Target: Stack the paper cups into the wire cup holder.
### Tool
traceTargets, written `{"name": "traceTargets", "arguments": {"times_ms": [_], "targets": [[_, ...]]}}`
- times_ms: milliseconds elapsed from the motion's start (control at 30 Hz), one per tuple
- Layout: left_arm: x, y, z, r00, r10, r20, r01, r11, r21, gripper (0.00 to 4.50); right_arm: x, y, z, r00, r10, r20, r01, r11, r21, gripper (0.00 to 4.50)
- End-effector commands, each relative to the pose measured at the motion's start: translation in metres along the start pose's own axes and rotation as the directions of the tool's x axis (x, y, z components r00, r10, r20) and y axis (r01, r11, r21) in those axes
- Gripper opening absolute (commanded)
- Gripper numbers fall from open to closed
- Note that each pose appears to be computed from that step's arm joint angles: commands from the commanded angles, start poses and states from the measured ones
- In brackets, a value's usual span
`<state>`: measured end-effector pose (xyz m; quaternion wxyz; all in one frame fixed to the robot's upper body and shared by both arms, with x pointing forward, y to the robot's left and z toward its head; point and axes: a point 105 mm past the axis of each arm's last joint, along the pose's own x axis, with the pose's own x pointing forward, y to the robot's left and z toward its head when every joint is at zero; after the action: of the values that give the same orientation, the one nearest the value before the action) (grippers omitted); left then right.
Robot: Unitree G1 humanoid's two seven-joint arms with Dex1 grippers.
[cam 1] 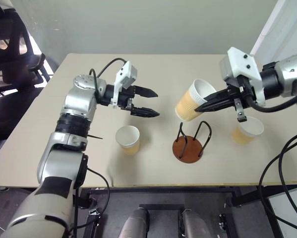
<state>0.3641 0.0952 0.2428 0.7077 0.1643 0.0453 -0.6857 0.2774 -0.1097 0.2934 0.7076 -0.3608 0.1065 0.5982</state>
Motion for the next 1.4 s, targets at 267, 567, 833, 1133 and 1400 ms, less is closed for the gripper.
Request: {"name": "traceTargets", "arguments": {"times_ms": [267,567,833,1133,1400], "targets": [[-0.010,-0.019,0.029,0.992,-0.101,-0.070,0.109,0.987,0.117,4.50,0.000,0.007,-0.017,0.997,0.005,-0.077,-0.008,0.999,-0.038,0.07],[-0.016,-0.018,0.025,0.992,-0.090,-0.090,0.101,0.987,0.124,4.50,0.003,0.016,-0.029,0.990,0.057,-0.131,-0.066,0.996,-0.062,0.07],[-0.017,-0.018,0.020,0.992,-0.088,-0.095,0.099,0.988,0.122,4.50,0.005,0.023,-0.041,0.974,0.091,-0.210,-0.117,0.987,-0.115,0.07],[-0.016,-0.017,0.017,0.991,-0.085,-0.100,0.098,0.987,0.127,4.50,0.012,0.026,-0.033,0.983,0.092,-0.159,-0.114,0.984,-0.135,2.27],[-0.025,-0.024,0.008,0.981,-0.076,-0.179,0.104,0.983,0.151,4.50,0.003,0.011,-0.001,0.998,-0.025,0.065,0.026,1.000,-0.010,2.61]]}}
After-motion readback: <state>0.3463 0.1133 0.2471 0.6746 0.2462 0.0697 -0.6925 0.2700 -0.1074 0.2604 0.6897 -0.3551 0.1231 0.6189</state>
